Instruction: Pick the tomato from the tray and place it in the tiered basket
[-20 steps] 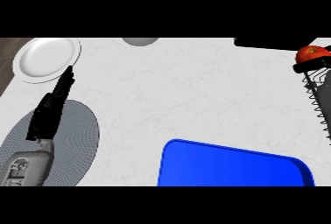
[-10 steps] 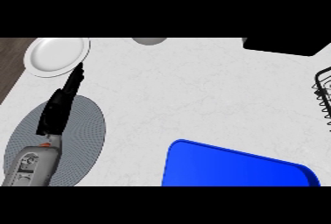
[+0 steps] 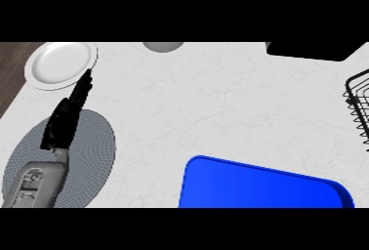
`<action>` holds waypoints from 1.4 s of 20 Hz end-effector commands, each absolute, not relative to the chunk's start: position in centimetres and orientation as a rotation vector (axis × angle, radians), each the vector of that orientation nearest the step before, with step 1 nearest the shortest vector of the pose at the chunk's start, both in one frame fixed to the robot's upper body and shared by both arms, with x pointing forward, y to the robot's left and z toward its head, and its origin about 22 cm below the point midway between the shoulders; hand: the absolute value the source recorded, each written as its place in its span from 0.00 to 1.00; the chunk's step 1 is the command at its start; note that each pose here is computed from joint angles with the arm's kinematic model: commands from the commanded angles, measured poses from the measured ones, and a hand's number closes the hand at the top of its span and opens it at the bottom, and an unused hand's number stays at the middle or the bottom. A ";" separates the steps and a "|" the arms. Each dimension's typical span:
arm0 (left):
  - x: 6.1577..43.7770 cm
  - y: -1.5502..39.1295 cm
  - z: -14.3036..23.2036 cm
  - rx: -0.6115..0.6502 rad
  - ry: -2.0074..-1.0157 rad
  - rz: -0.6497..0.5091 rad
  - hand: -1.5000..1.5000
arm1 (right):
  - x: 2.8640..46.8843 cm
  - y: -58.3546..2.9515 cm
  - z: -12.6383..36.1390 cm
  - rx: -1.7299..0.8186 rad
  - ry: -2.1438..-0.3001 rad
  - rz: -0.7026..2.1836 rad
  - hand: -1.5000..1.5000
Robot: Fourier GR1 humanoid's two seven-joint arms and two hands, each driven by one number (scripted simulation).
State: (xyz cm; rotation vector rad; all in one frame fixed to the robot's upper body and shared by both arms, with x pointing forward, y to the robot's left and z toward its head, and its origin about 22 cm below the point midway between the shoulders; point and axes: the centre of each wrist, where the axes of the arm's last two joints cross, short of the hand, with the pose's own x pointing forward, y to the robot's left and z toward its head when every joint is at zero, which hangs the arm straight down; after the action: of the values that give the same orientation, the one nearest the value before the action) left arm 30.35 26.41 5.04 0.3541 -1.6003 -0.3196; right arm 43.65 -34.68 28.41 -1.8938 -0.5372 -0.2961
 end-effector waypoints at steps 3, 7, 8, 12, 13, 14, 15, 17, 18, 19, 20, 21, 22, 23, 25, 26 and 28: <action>29.9 27.0 4.1 0.371 -1.593 -0.295 0.50 | 44.2 -36.6 27.5 -1.883 -0.340 -0.417 1.00; 29.6 27.2 3.3 0.372 -1.580 -0.292 0.50 | 44.3 -37.7 26.7 -1.943 -0.147 -0.319 1.00; 30.2 27.9 5.4 0.387 -1.594 -0.307 0.50 | 43.8 -39.0 26.8 -1.943 -0.100 -0.304 1.00; 29.6 28.5 4.1 0.385 -1.573 -0.278 0.50 | 43.5 -40.1 27.1 -1.976 0.065 -0.261 1.00; 29.8 28.3 4.2 0.400 -1.583 -0.276 0.50 | 43.2 -40.6 28.3 -1.969 0.068 -0.261 1.00; 29.8 28.0 4.2 0.393 -1.562 -0.267 0.50 | 43.6 -40.0 26.2 -1.969 0.043 -0.278 1.00; 29.4 27.6 4.8 0.381 -1.562 -0.275 0.50 | 43.2 -40.8 26.5 -1.975 0.064 -0.251 1.00; 29.0 28.0 3.7 0.392 -1.566 -0.258 0.50 | 43.7 -39.9 26.4 -1.943 0.067 -0.210 1.00; 30.0 28.6 5.1 0.405 -1.565 -0.260 0.50 | 43.4 -40.7 26.7 -1.922 0.051 -0.194 1.00; 29.1 28.8 4.5 0.403 -1.559 -0.253 0.50 | 42.7 -41.9 27.2 -1.900 0.014 -0.192 1.00; 28.9 28.3 4.0 0.406 -1.558 -0.256 0.50 | 43.2 -41.0 26.1 -1.892 -0.004 -0.197 1.00; 28.6 29.5 3.3 0.410 -1.549 -0.256 0.50 | 43.2 -41.2 24.9 -1.882 0.002 -0.175 1.00; 30.1 27.4 4.1 0.417 -1.568 -0.266 0.50 | 43.6 -40.4 25.3 -1.859 -0.021 -0.198 1.00; 28.3 28.3 3.4 0.407 -1.554 -0.275 0.50 | 43.0 -41.7 23.5 -1.846 -0.035 -0.201 1.00; 29.1 29.4 4.3 0.437 -1.555 -0.258 0.50 | 42.8 -41.8 24.1 -1.794 -0.095 -0.243 1.00; 27.2 29.0 2.8 0.411 -1.538 -0.249 0.50 | 42.6 -42.1 23.3 -1.791 -0.092 -0.213 1.00; 28.3 30.5 3.7 0.434 -1.533 -0.250 0.50 | 43.2 -40.7 21.9 -1.755 -0.136 -0.228 1.00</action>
State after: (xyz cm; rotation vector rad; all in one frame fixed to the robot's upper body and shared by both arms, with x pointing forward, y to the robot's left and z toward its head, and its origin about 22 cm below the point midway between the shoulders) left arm 28.48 29.42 3.53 0.4201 -1.5465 -0.2561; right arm 42.89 -41.61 23.63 -1.8160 -0.1429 -0.0816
